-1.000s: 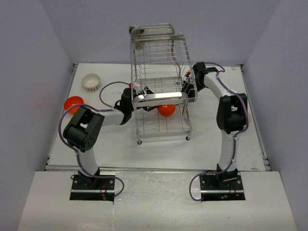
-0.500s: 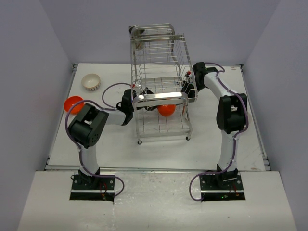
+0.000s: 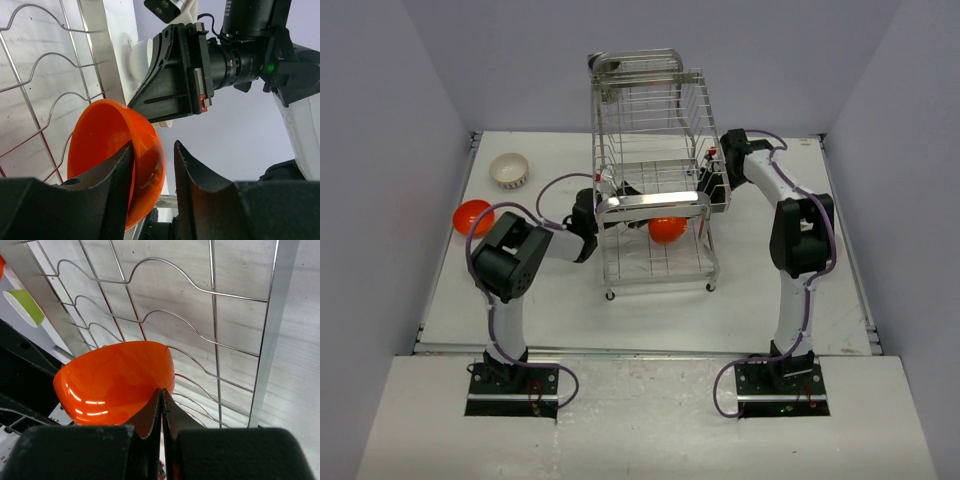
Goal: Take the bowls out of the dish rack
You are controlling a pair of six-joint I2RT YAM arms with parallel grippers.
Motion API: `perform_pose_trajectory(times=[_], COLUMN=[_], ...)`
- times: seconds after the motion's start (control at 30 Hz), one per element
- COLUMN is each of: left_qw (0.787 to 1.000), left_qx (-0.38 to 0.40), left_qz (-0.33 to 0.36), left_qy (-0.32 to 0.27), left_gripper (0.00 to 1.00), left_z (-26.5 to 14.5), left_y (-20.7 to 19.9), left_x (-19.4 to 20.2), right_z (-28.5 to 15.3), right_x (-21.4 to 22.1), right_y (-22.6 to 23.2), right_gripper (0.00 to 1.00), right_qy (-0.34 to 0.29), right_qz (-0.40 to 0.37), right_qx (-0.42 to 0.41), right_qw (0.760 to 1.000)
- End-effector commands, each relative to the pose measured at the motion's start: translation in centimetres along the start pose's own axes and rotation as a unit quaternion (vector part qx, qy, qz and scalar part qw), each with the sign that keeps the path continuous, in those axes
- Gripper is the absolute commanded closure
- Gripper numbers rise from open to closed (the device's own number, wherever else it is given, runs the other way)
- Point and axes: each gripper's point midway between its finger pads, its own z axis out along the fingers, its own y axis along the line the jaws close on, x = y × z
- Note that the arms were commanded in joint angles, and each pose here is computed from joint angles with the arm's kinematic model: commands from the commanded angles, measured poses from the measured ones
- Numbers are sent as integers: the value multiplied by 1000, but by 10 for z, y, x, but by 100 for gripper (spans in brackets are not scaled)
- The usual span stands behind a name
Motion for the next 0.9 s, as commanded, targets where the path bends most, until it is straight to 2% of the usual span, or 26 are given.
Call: perform_pose_trajectory(times=[0.0, 0.17, 0.27, 0.37, 0.47, 0.7, 0.8, 0.87], left_qw=[999, 999, 999, 999, 999, 998, 998, 997], left_qx=[37, 31, 24, 22, 24, 40, 51, 60], left_qz=[2, 3, 9, 9, 8, -5, -7, -10], left_qy=[6, 21, 30, 33, 37, 41, 39, 37], left_gripper=[62, 65, 73, 75, 83, 91, 100, 100], left_z=[0, 1, 0, -2, -3, -6, -8, -8], left_y=[-11, -8, -5, -4, -5, -8, -13, -18], left_x=[3, 7, 10, 11, 13, 17, 16, 16], right_z=[-5, -6, -6, -6, -6, -5, -5, -5], right_x=[-2, -2, -2, -1, 0, 4, 4, 5], right_y=[4, 3, 5, 5, 4, 0, 0, 0], right_gripper=[100, 100, 100, 100, 100, 100, 100, 100], right_qy=[-7, -11, -12, -11, -11, -12, -13, -13], right_qz=[-11, -12, -10, -9, -8, -6, -6, -5], right_qx=[0, 1, -4, -6, -3, 0, -1, 0], right_qw=[1000, 1000, 1000, 1000, 1000, 1000, 1000, 1000])
